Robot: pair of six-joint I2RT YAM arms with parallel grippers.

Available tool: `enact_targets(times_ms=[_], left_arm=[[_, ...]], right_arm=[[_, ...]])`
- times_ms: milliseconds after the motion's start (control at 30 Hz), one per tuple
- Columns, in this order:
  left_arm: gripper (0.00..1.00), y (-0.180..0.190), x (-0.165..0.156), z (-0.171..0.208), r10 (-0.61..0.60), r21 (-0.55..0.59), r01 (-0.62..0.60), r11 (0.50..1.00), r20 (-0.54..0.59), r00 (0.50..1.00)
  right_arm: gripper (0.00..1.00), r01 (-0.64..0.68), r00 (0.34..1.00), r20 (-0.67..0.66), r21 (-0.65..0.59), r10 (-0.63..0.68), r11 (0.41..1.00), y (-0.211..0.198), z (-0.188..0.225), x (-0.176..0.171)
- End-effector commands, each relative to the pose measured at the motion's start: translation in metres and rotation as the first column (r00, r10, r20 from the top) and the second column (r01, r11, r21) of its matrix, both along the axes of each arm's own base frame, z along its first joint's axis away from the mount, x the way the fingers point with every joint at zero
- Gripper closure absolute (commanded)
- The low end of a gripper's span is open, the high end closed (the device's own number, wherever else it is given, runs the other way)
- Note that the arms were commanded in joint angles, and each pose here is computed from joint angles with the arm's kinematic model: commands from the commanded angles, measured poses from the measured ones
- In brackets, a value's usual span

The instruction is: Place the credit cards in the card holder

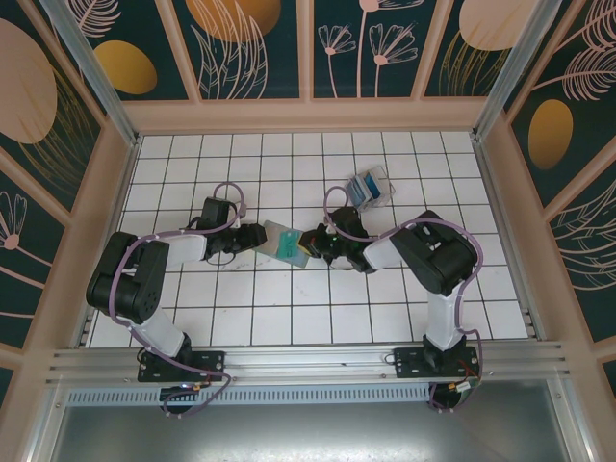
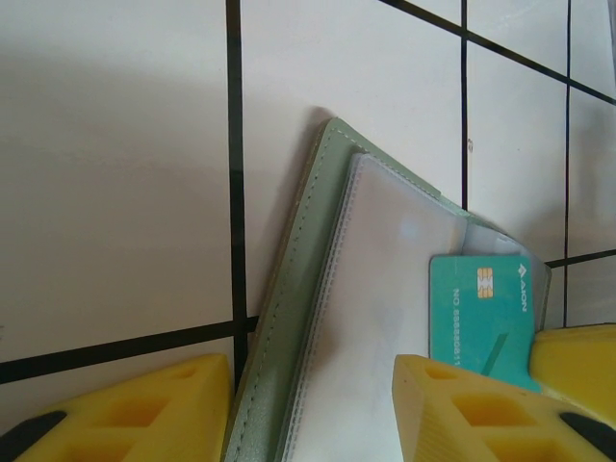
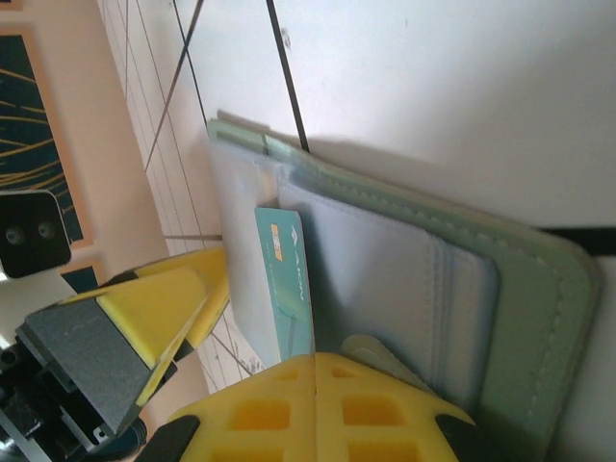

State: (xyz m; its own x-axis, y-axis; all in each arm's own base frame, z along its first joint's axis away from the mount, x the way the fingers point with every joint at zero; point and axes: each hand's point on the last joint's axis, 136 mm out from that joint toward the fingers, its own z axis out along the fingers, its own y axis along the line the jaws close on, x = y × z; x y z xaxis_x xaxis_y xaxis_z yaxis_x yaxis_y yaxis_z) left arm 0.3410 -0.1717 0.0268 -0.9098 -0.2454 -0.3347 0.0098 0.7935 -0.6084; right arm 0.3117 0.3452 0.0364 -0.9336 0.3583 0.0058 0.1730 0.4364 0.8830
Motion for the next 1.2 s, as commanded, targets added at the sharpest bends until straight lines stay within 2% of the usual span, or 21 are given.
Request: enact_targets(times_ms=[0, 500, 867, 1167], left_arm=[[0.51, 0.000, -0.007, -0.009, -0.003, 0.002, 0.003, 1.000, -0.042, 0.999], [0.51, 0.000, -0.008, -0.008, -0.003, 0.003, 0.003, 1.000, -0.034, 0.999], [0.51, -0.001, -0.014, -0.014, -0.001, -0.015, 0.000, 1.000, -0.047, 0.999], [0.51, 0.000, -0.017, -0.016, -0.007, -0.011, 0.006, 1.000, -0.049, 0.999]], right_arm=[[1.00, 0.045, 0.999, 0.018, -0.011, -0.044, 0.999, 0.002, -0.001, 0.011], [1.00, 0.014, 0.999, -0.029, 0.007, -0.014, 1.000, -0.004, 0.009, -0.017], [1.00, 0.025, 0.999, -0.036, 0.027, -0.024, 0.999, 0.007, 0.006, -0.012], [1.00, 0.056, 0.998, -0.038, -0.033, -0.057, 0.998, -0.001, 0.000, -0.009]])
